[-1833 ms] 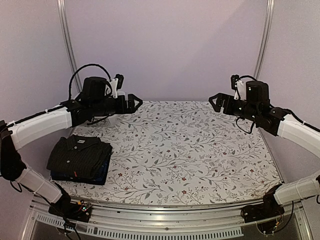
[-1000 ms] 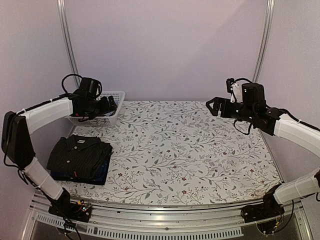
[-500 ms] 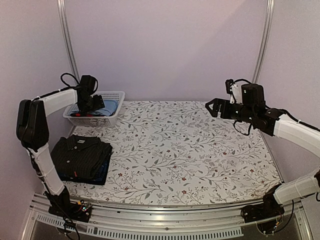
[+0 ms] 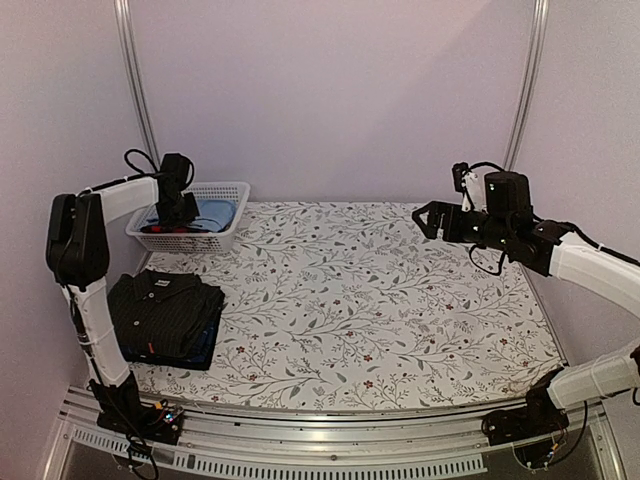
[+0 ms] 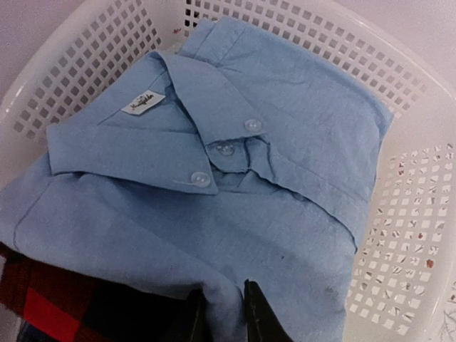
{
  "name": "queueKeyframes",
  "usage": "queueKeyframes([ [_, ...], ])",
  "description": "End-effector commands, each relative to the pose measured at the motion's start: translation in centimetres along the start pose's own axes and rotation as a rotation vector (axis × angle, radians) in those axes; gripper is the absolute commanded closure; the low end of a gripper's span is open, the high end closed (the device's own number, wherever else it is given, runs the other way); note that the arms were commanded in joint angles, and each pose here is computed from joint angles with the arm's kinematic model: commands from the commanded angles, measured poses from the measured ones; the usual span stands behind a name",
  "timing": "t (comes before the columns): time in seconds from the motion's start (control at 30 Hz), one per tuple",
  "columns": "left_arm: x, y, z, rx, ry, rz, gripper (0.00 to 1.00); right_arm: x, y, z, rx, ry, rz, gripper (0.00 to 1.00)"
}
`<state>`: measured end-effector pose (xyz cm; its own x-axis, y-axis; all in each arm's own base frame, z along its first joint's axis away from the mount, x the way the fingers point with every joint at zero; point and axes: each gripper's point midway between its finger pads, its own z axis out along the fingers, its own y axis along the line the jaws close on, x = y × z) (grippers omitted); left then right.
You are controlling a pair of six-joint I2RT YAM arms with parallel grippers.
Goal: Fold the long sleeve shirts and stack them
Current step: Pick up the crumpled shirt from the bin, then place the crumpled shirt at the center of the board.
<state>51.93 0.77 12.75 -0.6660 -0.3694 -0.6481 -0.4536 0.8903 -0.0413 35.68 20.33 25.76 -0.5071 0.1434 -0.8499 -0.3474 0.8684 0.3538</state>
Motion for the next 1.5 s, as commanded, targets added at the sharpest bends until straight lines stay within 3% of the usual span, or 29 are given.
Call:
queueKeyframes([
  [0.0, -1.1, -0.1, 0.4, 0.011, -0.011, -0.008, 0.94, -0.2, 0.0, -0.6, 0.006, -0.014, 0.004, 0.01],
  [0.03, -1.3, -0.2, 0.2, 0.013, -0.014, -0.008, 1.00, -0.2, 0.0, -0.6, 0.005, -0.016, 0.006, 0.01],
  [0.6, -10.7, -3.6, -7.7, 0.206, -0.252, 0.026, 1.00, -0.4, 0.2, -0.6, -0.002, -0.021, 0.000, 0.01],
  [0.97, -17.0, -6.4, -16.9, 0.437, -0.517, 0.058, 1.00, -0.5, 0.3, -0.2, -0.010, -0.018, -0.002, 0.01],
  [1.13, -17.4, -8.5, -20.1, 0.544, -0.558, 0.099, 1.00, -0.5, 0.4, -0.1, -0.015, -0.016, 0.000, 0.01],
  [1.47, -13.1, -18.2, -34.0, 0.889, -0.709, 0.322, 1.00, -1.0, 0.5, 0.0, -0.013, -0.024, -0.012, 0.01],
])
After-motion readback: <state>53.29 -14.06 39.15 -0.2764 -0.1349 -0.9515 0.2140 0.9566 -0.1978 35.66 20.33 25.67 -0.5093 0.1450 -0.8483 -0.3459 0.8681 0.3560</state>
